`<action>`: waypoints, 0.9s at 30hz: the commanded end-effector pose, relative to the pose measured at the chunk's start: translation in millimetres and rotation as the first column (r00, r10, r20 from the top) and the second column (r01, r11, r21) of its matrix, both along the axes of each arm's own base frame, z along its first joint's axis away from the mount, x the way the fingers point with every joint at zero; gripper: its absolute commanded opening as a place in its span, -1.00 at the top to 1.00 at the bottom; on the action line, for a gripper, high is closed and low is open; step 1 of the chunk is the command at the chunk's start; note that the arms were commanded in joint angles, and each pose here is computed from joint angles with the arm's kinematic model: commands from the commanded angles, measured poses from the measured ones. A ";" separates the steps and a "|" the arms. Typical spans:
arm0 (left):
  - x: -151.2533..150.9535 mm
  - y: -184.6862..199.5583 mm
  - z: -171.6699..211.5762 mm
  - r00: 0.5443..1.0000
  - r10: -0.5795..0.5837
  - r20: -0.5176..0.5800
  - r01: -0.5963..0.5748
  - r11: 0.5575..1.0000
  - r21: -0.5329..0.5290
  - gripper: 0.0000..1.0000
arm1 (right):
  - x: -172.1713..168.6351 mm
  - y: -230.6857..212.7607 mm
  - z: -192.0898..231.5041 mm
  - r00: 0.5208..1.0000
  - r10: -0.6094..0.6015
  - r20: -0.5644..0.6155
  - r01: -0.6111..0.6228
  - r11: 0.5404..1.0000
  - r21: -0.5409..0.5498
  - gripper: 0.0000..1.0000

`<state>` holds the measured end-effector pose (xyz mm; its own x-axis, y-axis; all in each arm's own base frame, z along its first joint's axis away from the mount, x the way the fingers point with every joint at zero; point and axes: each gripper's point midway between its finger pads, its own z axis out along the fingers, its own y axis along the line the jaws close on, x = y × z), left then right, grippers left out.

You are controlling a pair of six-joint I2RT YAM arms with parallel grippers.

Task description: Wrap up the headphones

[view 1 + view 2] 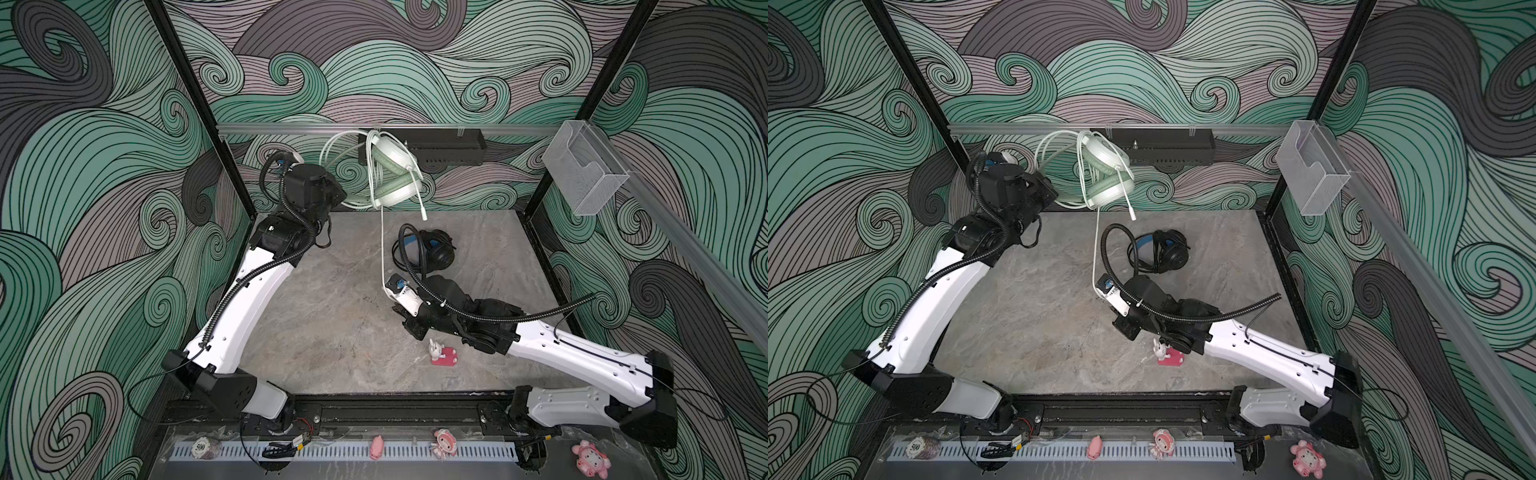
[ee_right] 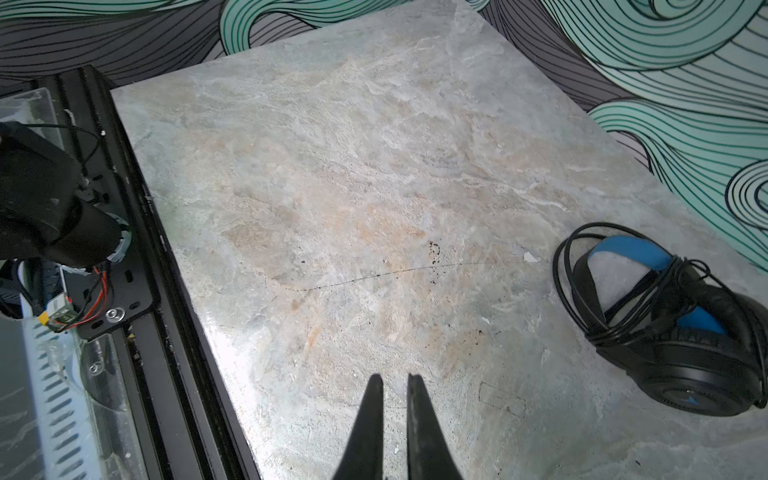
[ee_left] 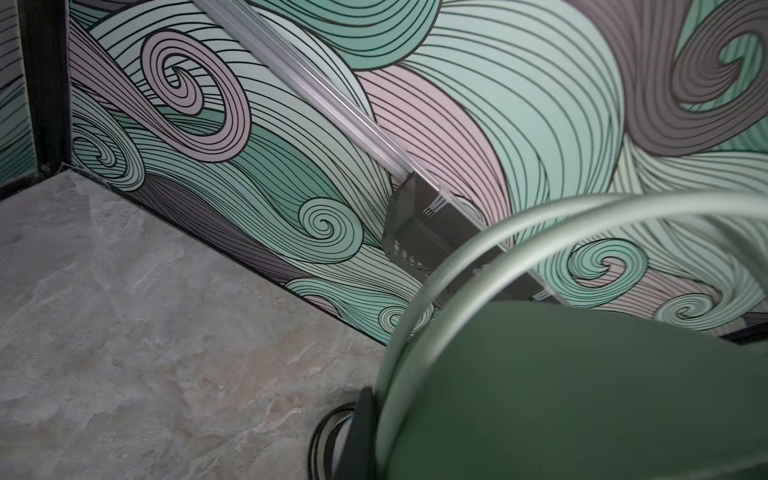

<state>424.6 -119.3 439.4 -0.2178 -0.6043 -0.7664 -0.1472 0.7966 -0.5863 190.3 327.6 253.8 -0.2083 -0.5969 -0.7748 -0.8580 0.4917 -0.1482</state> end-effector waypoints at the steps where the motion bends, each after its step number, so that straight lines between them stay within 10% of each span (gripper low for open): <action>1: 8.5 29.8 36.1 0.982 0.140 0.126 -0.148 0.988 0.053 1.00 | -23.1 14.2 11.7 0.991 0.133 0.034 -0.130 0.988 -0.085 1.00; 17: -26.0 13.4 -49.8 1.000 -0.016 -0.024 0.026 0.863 0.504 1.00 | -24.9 54.3 101.2 0.970 0.239 0.043 -0.227 0.954 -0.194 1.00; 27: -52.5 13.3 -76.0 0.990 -0.113 -0.082 0.140 0.813 0.566 1.00 | 10.2 17.2 123.1 0.980 0.136 0.143 -0.095 0.961 -0.261 1.00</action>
